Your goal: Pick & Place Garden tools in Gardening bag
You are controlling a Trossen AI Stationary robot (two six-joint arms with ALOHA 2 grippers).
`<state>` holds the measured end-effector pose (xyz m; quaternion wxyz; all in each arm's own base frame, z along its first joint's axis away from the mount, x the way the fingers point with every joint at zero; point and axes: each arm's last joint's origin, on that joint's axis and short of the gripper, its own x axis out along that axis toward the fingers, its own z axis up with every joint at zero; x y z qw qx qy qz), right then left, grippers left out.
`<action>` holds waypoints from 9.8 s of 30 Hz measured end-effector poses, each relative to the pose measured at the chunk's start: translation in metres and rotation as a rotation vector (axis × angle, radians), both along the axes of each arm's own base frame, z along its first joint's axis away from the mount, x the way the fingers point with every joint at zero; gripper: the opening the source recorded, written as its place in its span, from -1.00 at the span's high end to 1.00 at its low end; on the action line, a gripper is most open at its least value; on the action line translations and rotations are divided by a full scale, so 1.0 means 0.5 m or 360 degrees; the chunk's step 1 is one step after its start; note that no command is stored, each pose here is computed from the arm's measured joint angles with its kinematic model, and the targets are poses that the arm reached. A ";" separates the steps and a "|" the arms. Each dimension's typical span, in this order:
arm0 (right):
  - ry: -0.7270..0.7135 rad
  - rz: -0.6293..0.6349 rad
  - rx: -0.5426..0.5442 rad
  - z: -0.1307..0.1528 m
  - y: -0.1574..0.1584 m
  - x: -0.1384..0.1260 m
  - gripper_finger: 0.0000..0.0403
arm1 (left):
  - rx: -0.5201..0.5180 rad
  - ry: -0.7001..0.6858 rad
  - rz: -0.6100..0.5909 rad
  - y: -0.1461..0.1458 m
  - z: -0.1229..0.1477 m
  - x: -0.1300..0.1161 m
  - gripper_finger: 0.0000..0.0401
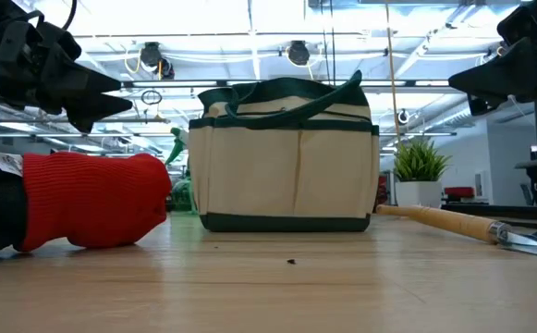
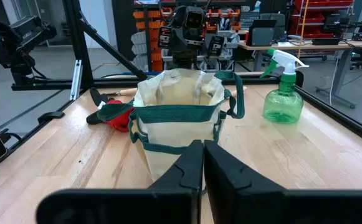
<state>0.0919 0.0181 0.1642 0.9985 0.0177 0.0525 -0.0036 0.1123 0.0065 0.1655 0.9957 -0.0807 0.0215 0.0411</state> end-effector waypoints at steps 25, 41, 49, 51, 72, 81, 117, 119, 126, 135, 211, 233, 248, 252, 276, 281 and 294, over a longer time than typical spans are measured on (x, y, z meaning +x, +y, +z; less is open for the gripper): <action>-0.0003 0.0002 -0.0047 0.000 0.000 0.000 0.96 | 0.0001 0.0001 0.0000 0.000 0.000 0.000 -0.24; -0.0310 -0.0038 -0.0580 0.037 -0.001 0.002 0.96 | 0.0001 0.0000 0.0000 0.000 0.000 0.000 -0.24; -0.0319 -0.0039 -0.0574 0.039 -0.001 0.001 0.96 | 0.0006 0.0001 0.0000 0.000 0.000 0.000 -0.24; -0.0319 -0.0041 -0.0575 0.040 -0.001 0.001 0.96 | 0.0032 0.0002 -0.0002 0.000 0.000 0.000 -0.24; -0.0327 -0.0044 -0.0570 0.042 -0.001 0.001 0.96 | -0.0601 -0.0626 -0.0106 -0.003 0.071 -0.009 -0.24; -0.0327 -0.0044 -0.0570 0.042 -0.001 0.001 0.96 | -0.0537 -0.0362 -0.0235 -0.028 0.157 -0.008 -0.24; -0.0325 -0.0045 -0.0656 0.043 -0.001 0.001 0.96 | -0.1124 0.1552 -0.0053 -0.272 0.163 0.228 -0.24; -0.0326 -0.0044 -0.0655 0.043 -0.001 0.001 0.96 | -0.1158 0.1561 -0.0010 -0.273 0.158 0.230 -0.24; -0.0326 -0.0045 -0.0654 0.043 -0.001 0.001 0.96 | -0.1152 0.1573 0.0004 -0.277 0.152 0.231 -0.24; -0.0326 -0.0044 -0.0653 0.043 -0.001 0.001 0.96 | -0.1020 0.1508 0.0025 -0.282 0.152 0.228 -0.36; -0.0316 -0.0042 -0.0658 0.042 -0.001 0.001 0.96 | -0.0862 0.1677 0.0338 -0.321 -0.039 0.320 -0.99; -0.0315 -0.0042 -0.0657 0.041 -0.001 0.001 0.96 | -0.0801 0.1721 0.0275 -0.333 -0.047 0.314 -0.99; -0.0316 -0.0042 -0.0656 0.041 -0.001 0.001 0.96 | -0.0727 0.1738 0.0222 -0.333 -0.047 0.313 -0.76; -0.0315 -0.0043 -0.0656 0.041 -0.001 0.001 0.96 | -0.0709 0.1738 0.0222 -0.333 -0.048 0.312 -0.37; -0.0315 -0.0042 -0.0656 0.041 -0.001 0.001 0.96 | -0.0747 0.1735 0.0143 -0.332 -0.036 0.315 0.70; -0.0314 -0.0042 -0.0655 0.041 -0.001 0.001 0.96 | -0.0797 0.1649 0.0113 -0.327 -0.010 0.317 0.70; -0.0314 -0.0042 -0.0656 0.041 -0.001 0.001 0.96 | -0.0835 0.1169 0.0047 -0.278 0.154 0.309 0.70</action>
